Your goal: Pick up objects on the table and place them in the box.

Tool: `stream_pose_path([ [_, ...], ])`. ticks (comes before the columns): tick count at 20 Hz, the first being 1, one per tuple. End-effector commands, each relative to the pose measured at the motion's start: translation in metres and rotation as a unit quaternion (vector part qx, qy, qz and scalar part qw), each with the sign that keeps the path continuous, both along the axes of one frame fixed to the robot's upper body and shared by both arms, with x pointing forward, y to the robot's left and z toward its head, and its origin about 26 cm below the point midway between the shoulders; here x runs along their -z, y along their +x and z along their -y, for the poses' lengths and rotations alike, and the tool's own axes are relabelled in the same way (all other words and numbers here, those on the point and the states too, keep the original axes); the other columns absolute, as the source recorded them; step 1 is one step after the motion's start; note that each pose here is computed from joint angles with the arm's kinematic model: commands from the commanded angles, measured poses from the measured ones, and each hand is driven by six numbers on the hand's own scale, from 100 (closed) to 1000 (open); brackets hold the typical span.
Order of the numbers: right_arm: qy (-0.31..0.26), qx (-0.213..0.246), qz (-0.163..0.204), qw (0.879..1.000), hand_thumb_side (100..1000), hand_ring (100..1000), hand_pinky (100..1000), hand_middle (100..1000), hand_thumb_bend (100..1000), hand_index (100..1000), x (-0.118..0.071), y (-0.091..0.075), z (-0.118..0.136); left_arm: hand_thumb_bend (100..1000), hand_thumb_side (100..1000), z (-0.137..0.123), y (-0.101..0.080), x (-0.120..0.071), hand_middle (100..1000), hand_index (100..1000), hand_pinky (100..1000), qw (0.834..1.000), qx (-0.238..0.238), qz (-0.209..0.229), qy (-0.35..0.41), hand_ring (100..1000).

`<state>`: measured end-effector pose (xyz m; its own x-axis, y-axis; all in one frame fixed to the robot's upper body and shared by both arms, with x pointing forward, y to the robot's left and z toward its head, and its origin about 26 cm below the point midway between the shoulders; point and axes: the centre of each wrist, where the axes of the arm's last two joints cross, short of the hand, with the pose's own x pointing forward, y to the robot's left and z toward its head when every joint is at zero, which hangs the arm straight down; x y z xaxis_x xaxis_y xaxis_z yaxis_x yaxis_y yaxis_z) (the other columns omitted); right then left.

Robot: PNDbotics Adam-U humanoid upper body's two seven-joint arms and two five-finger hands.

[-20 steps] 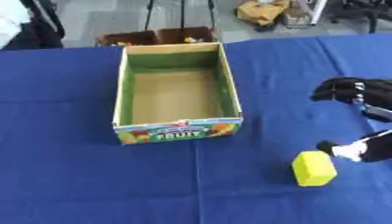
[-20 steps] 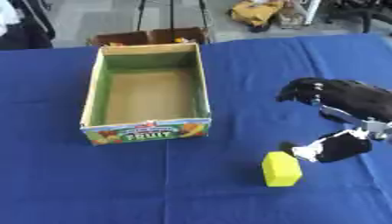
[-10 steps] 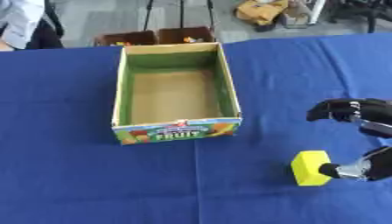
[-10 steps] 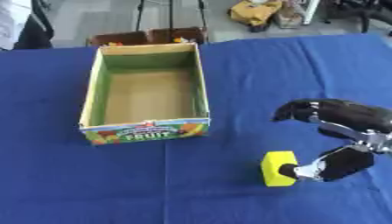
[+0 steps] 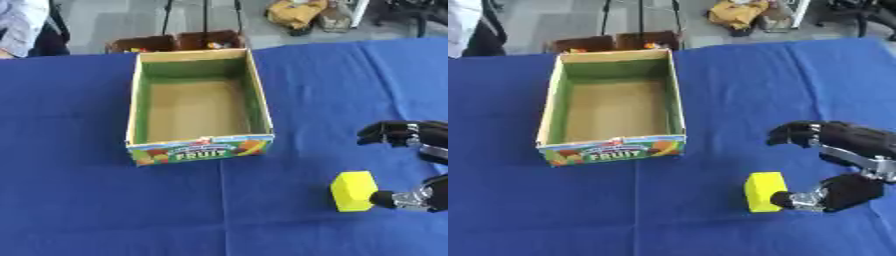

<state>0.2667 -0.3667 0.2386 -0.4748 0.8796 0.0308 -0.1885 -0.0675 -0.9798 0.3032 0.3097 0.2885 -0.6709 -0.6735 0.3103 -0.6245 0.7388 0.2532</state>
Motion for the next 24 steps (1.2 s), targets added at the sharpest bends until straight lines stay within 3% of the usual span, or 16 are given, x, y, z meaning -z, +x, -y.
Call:
stream_pose_path([
  [1, -0.024, -0.011, -0.002, 1.0, 808, 994, 740, 921, 470, 1000, -0.01, -0.001, -0.003, 100, 1000, -0.002, -0.006, -0.01, 996, 1000, 719, 1.0, -0.006, 0.015, 0.012, 948],
  [6, -0.038, -0.012, 0.02, 0.999, 823, 984, 741, 911, 426, 1000, -0.014, 0.001, -0.006, 100, 1000, -0.002, -0.006, -0.009, 991, 1000, 717, 1.0, -0.004, 0.014, 0.011, 947],
  [10, -0.061, -0.005, 0.029, 0.998, 738, 978, 746, 895, 466, 1000, -0.013, 0.002, -0.009, 100, 1000, -0.001, -0.005, -0.008, 986, 1000, 716, 1.0, -0.002, 0.013, 0.009, 947],
  [18, -0.074, -0.003, -0.018, 0.997, 712, 967, 739, 838, 484, 1000, -0.001, 0.002, -0.014, 100, 1000, -0.001, -0.005, -0.007, 978, 1000, 714, 1.0, 0.001, 0.012, 0.005, 946],
  [24, -0.071, 0.004, -0.023, 0.997, 731, 953, 731, 821, 436, 1000, 0.001, 0.002, -0.016, 100, 1000, 0.001, -0.004, -0.006, 971, 1000, 711, 1.0, 0.006, 0.011, 0.003, 944],
])
